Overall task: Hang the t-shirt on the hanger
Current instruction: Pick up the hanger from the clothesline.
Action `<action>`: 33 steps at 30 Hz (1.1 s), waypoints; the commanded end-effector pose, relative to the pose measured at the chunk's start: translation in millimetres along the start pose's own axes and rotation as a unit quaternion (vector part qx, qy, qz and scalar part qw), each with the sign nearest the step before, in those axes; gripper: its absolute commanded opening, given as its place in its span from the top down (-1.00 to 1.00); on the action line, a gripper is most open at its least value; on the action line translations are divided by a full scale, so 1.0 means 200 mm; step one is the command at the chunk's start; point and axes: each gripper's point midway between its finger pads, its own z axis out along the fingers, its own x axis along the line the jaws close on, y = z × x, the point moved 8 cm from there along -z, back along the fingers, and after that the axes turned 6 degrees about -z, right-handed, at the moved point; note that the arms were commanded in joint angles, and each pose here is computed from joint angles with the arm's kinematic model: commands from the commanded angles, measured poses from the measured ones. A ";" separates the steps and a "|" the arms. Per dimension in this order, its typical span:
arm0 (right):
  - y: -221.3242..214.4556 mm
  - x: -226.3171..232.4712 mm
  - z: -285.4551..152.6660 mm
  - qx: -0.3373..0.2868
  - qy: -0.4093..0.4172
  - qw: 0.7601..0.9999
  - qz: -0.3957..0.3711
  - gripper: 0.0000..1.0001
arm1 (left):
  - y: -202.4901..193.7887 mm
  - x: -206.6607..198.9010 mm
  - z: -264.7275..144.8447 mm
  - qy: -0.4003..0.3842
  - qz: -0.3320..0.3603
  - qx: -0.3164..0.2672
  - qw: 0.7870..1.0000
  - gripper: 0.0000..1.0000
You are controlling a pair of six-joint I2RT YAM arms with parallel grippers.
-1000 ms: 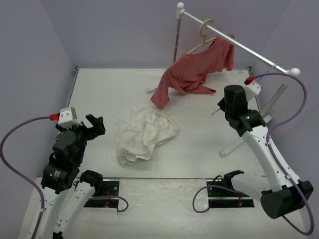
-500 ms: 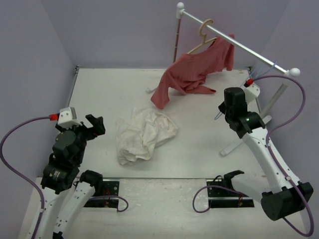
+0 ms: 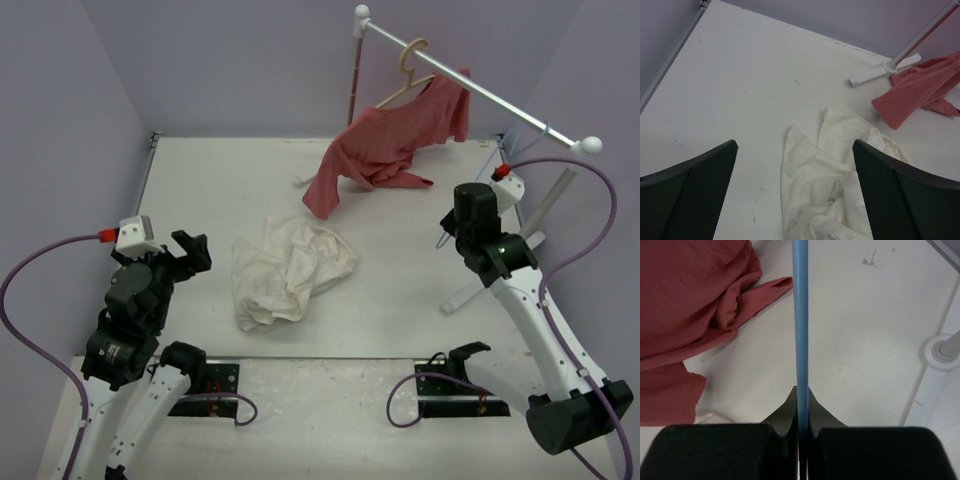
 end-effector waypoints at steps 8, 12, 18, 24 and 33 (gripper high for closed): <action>0.20 0.03 -0.13 -0.041 0.036 0.998 -0.031 1.00 | 0.01 -0.01 0.00 -0.009 -0.004 -0.014 1.000 -1.00; 0.23 0.04 -0.18 -0.048 0.056 0.996 -0.041 1.00 | 0.01 -0.01 0.01 -0.010 -0.003 -0.012 1.000 -1.00; 0.12 0.01 -0.26 0.020 0.118 0.988 -0.097 1.00 | 0.01 -0.01 0.02 -0.005 -0.001 -0.007 1.000 -1.00; -0.04 -0.13 -0.36 0.068 0.164 0.971 -0.157 1.00 | 0.00 -0.03 0.06 0.004 0.013 0.017 1.000 -1.00; -0.24 -0.16 -0.55 0.150 0.311 0.922 -0.174 1.00 | 0.01 -0.14 0.09 -0.046 0.026 0.081 0.995 -1.00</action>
